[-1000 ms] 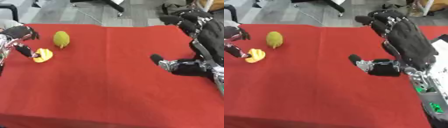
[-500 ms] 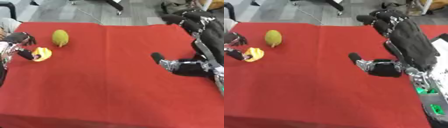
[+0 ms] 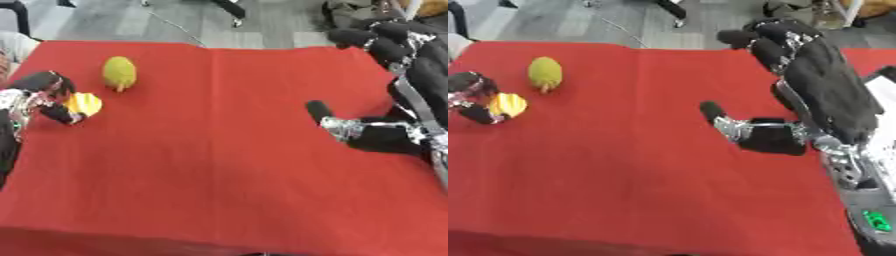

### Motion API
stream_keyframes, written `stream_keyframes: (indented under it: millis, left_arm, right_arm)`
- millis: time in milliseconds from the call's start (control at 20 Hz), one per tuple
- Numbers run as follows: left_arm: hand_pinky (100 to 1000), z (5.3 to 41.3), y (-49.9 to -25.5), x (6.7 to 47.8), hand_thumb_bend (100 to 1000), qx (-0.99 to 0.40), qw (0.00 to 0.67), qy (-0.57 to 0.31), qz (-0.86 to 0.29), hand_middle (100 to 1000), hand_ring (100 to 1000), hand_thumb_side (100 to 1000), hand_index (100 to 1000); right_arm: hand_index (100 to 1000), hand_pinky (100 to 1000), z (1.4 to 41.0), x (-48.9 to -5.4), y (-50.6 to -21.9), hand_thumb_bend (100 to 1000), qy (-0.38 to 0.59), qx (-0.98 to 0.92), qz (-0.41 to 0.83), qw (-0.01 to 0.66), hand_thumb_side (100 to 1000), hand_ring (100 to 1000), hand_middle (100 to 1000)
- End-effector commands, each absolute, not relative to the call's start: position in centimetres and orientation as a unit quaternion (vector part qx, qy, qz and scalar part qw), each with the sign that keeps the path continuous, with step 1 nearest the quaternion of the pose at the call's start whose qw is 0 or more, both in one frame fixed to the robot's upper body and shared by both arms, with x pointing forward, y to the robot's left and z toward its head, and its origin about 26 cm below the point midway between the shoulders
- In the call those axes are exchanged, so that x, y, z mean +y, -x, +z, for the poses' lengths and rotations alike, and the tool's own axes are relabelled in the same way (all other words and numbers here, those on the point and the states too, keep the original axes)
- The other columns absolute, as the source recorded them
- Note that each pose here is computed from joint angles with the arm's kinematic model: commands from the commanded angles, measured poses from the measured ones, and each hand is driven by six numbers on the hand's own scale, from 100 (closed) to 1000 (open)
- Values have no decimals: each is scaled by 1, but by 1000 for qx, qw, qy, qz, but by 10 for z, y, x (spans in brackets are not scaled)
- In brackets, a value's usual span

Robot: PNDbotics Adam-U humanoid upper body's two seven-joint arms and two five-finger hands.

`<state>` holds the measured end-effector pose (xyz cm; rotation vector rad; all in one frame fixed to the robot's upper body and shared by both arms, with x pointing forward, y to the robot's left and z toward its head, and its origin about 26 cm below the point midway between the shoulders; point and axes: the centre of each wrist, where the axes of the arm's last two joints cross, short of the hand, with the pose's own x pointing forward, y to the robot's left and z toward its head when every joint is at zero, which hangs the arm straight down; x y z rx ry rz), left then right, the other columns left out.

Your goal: Pick up the objects with one hand, pass them to the other hand, and then place them into the box on the other side of the table.

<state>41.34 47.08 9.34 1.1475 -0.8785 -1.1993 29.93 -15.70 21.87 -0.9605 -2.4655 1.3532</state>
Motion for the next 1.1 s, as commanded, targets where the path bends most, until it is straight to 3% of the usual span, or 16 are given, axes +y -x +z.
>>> stream_keyframes:
  millis: [50,100,300,450,700,1100]
  left_arm:
    - [661,103,-413,477,299,-389,589,-500,-502,468,508,150,626]
    - [656,104,-414,476,304,-398,587,-496,-501,456,498,100,613]
    - [638,122,-419,467,151,-459,567,-464,-503,387,452,100,534]
    - [640,147,-422,459,101,-521,536,-427,-508,385,449,100,528]
    - [651,182,-423,427,100,-621,475,-319,-536,393,458,112,529]
    - [661,204,-413,340,100,-659,428,-31,-618,410,474,183,537]
  right_arm:
    - [841,760,226,-157,-296,329,324,-832,444,73,555,778,636]
    - [841,760,226,-157,-296,323,324,-832,444,74,554,778,636]
    - [839,761,226,-157,-296,316,323,-831,447,73,557,778,638]
    - [839,763,227,-156,-296,316,320,-831,450,68,551,778,639]
    - [851,772,233,-147,-294,368,302,-828,470,38,482,783,650]
    - [891,812,244,-129,-290,461,280,-816,506,-15,463,850,737]
